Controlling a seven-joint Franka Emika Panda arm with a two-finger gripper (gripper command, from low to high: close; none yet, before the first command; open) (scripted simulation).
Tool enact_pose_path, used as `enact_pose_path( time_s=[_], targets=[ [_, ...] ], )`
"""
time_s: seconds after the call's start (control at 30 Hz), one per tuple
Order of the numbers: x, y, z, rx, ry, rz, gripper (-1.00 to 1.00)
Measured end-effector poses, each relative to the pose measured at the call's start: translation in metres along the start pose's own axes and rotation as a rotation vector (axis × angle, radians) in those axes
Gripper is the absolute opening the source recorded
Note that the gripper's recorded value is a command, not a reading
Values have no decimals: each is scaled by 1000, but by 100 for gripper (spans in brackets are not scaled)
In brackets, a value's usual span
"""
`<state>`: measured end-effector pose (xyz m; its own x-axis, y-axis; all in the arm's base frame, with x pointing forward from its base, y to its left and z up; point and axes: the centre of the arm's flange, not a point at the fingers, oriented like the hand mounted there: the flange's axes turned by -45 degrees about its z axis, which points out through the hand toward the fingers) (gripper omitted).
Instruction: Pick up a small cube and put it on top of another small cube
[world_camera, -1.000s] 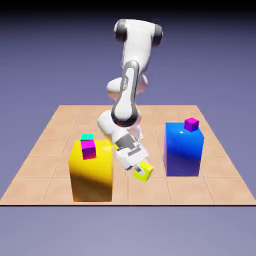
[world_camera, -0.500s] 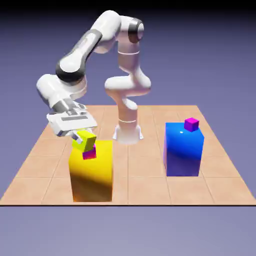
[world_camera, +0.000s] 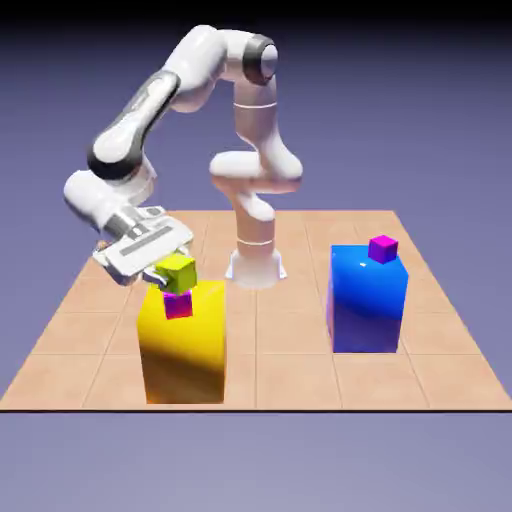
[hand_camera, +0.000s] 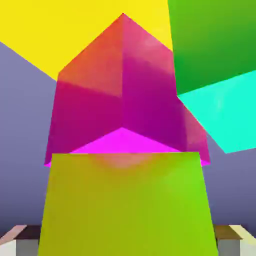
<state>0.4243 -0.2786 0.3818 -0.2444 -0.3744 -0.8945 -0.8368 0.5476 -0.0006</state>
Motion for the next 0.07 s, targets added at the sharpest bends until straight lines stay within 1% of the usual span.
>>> enact_pose_path(
  time_s=[0.03,0.07],
  targets=[
    [2,1,-13,15,1,8,100],
    [1,0,-10,10,1,5,100]
  ],
)
